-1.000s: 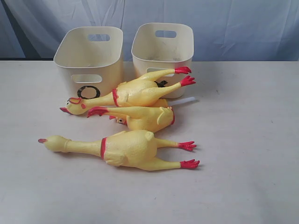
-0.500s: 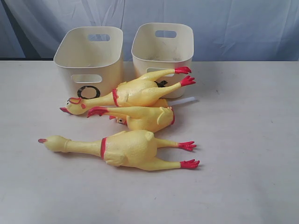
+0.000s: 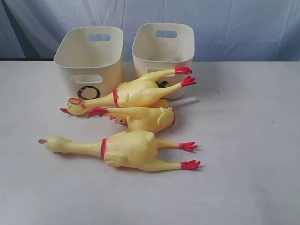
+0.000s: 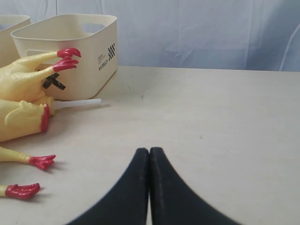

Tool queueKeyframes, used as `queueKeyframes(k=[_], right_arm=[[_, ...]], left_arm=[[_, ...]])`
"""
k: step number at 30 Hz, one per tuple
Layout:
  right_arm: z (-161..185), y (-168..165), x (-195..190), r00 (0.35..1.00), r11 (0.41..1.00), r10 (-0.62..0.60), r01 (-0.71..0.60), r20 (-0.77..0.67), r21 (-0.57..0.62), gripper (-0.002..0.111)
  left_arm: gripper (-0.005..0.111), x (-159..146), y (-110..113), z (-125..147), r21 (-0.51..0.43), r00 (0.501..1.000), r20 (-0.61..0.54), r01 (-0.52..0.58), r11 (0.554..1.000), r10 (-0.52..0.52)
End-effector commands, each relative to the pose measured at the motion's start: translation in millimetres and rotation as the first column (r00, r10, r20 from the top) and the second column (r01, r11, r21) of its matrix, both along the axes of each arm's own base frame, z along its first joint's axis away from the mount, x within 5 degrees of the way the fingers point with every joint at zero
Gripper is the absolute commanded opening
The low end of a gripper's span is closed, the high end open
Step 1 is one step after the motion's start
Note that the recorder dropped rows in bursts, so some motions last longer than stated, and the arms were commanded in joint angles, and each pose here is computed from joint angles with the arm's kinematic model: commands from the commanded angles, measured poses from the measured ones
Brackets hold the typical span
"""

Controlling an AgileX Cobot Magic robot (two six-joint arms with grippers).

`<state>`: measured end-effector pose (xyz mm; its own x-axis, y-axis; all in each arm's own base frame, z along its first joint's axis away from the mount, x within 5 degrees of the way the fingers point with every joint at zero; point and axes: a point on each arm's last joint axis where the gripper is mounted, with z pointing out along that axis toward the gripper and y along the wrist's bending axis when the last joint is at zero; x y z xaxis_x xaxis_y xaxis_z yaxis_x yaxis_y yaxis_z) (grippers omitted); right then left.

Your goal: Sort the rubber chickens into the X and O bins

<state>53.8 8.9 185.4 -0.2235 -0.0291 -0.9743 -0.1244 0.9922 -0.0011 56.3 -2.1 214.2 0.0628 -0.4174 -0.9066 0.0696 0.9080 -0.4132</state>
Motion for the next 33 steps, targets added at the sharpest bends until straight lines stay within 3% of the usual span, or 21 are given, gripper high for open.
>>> queueKeyframes(k=[1,7,11,15,18,21,24,29,33], right_arm=[[0.6,-0.2,0.0,1.0,1.0,-0.002,0.002,0.014,0.002,-0.001],[0.6,-0.2,0.0,1.0,1.0,-0.002,0.002,0.014,0.002,-0.001],[0.6,-0.2,0.0,1.0,1.0,-0.002,0.002,0.014,0.002,-0.001],[0.6,-0.2,0.0,1.0,1.0,-0.002,0.002,0.014,0.002,-0.001],[0.6,-0.2,0.0,1.0,1.0,-0.002,0.002,0.014,0.002,-0.001],[0.6,-0.2,0.0,1.0,1.0,-0.002,0.002,0.014,0.002,-0.001],[0.6,-0.2,0.0,1.0,1.0,-0.002,0.002,0.014,0.002,-0.001],[0.6,-0.2,0.0,1.0,1.0,-0.002,0.002,0.014,0.002,-0.001],[0.6,-0.2,0.0,1.0,1.0,-0.002,0.002,0.014,0.002,-0.001]], left_arm=[[0.0,-4.6,-0.4,21.8,-0.081,0.998,0.062,0.021,0.996,-0.016],[0.0,2.2,-4.1,53.4,-0.011,0.999,0.002,0.047,0.999,-0.047],[0.0,20.0,-9.5,65.3,0.035,0.983,-0.157,0.1,0.994,-0.093],[0.0,43.1,-19.3,74.6,0.138,0.923,-0.343,0.234,0.962,-0.175],[0.0,61.1,-31.0,82.8,0.251,0.853,-0.441,0.416,0.874,-0.28],[0.0,81.6,-42.6,87.3,0.288,0.778,-0.494,0.568,0.771,-0.389],[0.0,101.5,-48.9,90.0,0.338,0.741,-0.505,0.643,0.688,-0.444],[0.002,132.8,-55.9,79.6,0.366,0.702,-0.506,0.701,0.613,-0.501],[0.014,151.3,-64.3,66.3,0.399,0.626,-0.519,0.779,0.483,-0.582]])
